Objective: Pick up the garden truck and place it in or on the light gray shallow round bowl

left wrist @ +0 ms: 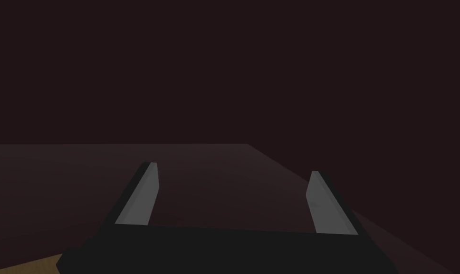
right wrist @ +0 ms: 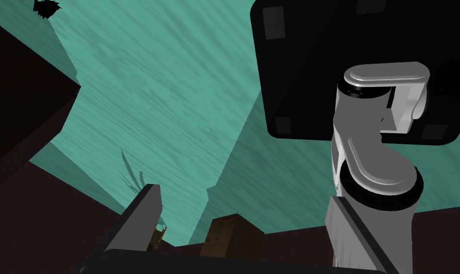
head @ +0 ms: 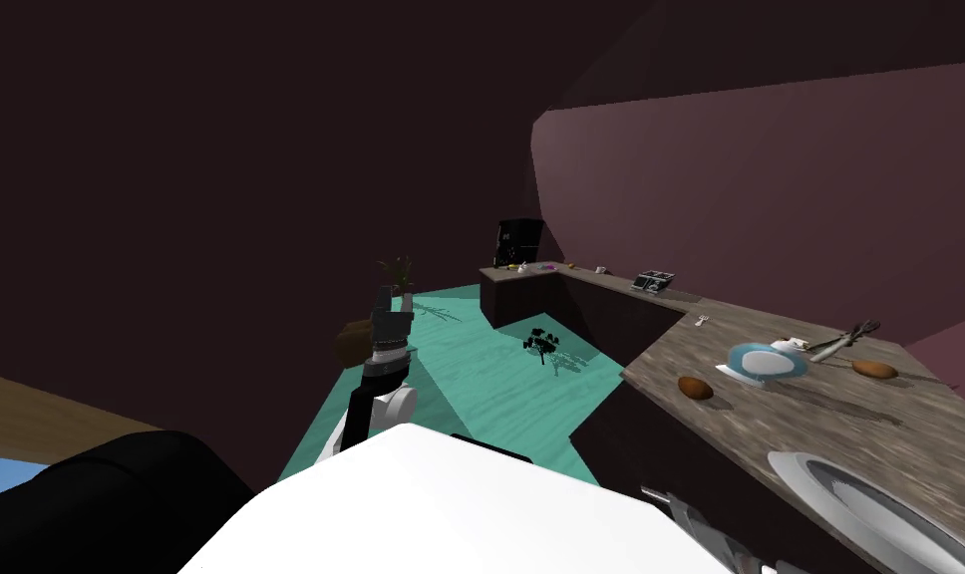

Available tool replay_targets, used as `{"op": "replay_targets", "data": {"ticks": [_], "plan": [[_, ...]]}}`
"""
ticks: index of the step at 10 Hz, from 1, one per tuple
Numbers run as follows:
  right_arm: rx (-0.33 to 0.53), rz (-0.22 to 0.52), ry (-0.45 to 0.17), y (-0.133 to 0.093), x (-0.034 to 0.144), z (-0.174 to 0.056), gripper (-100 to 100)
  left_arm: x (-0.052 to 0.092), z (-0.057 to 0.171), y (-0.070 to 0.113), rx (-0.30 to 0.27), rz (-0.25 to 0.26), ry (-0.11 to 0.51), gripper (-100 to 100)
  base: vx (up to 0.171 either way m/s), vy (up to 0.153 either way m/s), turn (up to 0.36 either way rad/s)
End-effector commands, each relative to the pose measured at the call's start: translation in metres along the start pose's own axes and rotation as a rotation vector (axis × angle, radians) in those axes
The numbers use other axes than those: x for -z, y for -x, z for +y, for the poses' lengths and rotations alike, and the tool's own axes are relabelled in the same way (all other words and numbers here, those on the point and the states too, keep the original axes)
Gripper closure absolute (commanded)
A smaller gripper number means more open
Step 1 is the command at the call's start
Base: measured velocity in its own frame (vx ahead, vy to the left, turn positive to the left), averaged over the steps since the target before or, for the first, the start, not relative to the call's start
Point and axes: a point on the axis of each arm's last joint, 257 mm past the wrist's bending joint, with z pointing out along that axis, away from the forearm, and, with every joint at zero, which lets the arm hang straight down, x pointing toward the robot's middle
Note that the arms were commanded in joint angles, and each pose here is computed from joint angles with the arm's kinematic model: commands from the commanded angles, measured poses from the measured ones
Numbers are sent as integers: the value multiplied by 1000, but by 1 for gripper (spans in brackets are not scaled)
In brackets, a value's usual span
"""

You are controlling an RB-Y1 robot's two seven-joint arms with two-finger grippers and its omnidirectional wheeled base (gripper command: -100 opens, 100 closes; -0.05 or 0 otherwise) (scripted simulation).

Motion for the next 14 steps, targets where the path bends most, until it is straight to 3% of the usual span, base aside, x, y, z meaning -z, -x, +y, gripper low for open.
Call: {"op": "replay_targets", "data": {"ticks": [1, 3, 5, 8, 9, 10, 11, 14], "plan": [[52, 37, 16, -14, 3, 1, -100, 0, 0, 0, 0, 0, 0, 0, 43, 4, 107], [166, 141, 72, -54, 17, 7, -100, 0, 0, 0, 0, 0, 0, 0, 93, -12, 218], [256, 205, 108, -77, 29, 6, -100, 0, 0, 0, 0, 0, 0, 0, 74, -32, 115], [344, 269, 147, -99, 43, 1, -100, 0, 0, 0, 0, 0, 0, 0, 71, -42, 91], [398, 314, 172, -116, 52, -2, -100, 0, 0, 0, 0, 0, 0, 0, 61, -56, 128], [404, 318, 176, -117, 54, -3, -100, 0, 0, 0, 0, 0, 0, 0, 58, -57, 68], [458, 363, 202, -133, 64, -8, -100, 0, 0, 0, 0, 0, 0, 0, 85, -67, 102], [507, 405, 226, -148, 75, -13, -100, 0, 0, 0, 0, 0, 0, 0, 69, -92, 72]]}}
